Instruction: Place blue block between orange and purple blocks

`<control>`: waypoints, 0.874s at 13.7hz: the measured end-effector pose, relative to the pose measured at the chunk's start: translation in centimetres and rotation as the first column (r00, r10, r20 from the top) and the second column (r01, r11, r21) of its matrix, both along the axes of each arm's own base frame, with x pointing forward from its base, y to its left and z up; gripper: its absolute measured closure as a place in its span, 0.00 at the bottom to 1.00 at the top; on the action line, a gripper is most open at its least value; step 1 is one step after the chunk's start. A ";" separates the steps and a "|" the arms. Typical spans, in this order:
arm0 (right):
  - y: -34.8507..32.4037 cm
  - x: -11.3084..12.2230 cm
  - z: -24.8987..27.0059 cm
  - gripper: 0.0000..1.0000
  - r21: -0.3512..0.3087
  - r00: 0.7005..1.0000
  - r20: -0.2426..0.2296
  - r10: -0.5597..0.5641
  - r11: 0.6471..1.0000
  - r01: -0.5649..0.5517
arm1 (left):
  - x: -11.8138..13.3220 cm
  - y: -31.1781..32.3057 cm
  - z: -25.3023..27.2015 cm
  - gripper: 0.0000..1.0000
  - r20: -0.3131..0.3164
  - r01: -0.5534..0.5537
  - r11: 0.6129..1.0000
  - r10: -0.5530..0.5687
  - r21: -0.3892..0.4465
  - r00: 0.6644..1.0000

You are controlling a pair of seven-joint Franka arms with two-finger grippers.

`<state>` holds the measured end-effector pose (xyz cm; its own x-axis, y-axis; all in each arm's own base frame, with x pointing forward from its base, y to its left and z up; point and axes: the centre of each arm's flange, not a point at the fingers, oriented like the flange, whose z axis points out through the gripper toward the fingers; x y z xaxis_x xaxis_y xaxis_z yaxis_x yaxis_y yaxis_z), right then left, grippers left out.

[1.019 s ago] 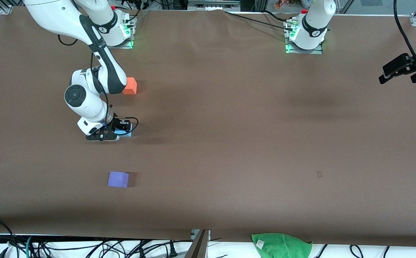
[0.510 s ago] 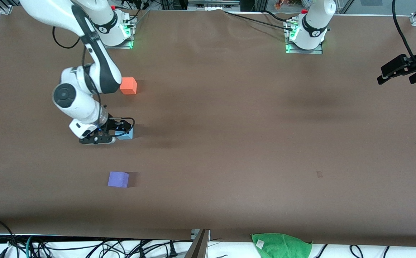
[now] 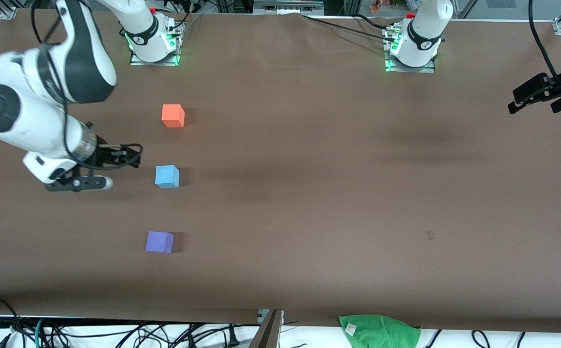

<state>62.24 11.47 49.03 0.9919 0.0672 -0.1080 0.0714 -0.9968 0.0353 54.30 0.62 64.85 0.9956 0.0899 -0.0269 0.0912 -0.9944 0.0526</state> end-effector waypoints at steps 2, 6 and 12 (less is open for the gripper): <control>-0.6 -0.4 3.9 0.00 -0.016 1.000 -0.025 -0.009 1.000 0.009 | 0.0 0.0 0.0 0.00 -0.001 0.000 1.000 0.000 0.000 1.000; -2.3 -1.3 7.8 0.00 -0.028 0.998 -0.055 -0.043 0.999 0.042 | 0.0 0.0 0.0 0.00 -0.003 0.000 1.000 0.000 0.000 1.000; -5.6 -3.5 11.6 0.00 0.003 0.996 -0.008 -0.084 0.996 0.084 | 0.0 0.0 0.0 0.00 -0.004 0.000 1.000 0.000 0.000 1.000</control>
